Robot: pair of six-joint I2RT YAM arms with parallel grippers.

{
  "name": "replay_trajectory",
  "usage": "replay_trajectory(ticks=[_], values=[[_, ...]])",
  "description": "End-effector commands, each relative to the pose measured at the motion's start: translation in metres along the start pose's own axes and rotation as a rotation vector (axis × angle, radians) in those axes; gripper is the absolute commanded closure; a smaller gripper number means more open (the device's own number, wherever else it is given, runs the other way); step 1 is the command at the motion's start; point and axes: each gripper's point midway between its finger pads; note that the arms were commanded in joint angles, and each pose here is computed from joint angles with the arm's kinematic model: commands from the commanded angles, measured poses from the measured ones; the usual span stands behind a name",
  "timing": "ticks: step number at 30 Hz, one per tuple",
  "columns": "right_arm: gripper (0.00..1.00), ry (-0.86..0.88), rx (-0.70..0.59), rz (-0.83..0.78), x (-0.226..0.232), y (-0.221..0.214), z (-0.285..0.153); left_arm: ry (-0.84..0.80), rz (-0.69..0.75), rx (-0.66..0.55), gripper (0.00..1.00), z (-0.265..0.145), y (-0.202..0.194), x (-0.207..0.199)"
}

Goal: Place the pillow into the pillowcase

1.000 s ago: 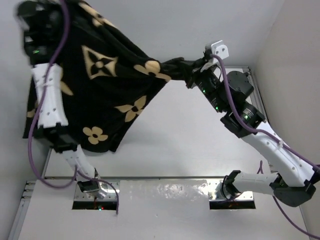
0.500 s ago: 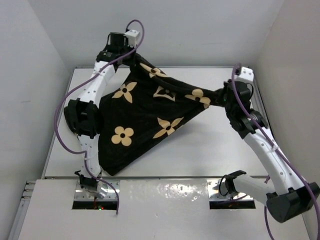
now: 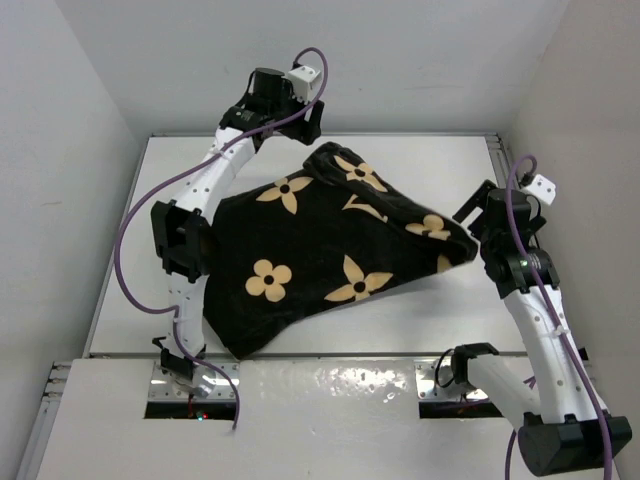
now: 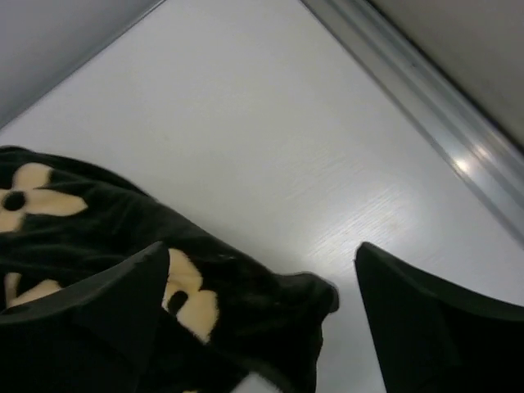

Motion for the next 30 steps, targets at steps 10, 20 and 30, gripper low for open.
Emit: replay_trajectory(ticks=[10, 20, 30], values=[[1.0, 0.197, 0.029, -0.176, 0.068, 0.043, 0.026, 0.191, -0.089, 0.121, 0.52, -0.166, -0.062, 0.11], [0.01, 0.658, 0.325, -0.689, 0.254, -0.08, 0.07, 0.109, -0.391, 0.458, 0.25, -0.233, -0.243, 0.092], [0.04, 0.445, 0.131, -0.951, 0.318, -0.156, 0.154, 0.025, -0.537, 0.5, 0.0, -0.197, -0.312, 0.06]])
Point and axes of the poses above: each gripper's point midway between its finger pads, its own z axis out along the fingers, its own x axis along the line the jaws close on, y = z × x, and after that the axes turned 5 degrees about z, right-handed
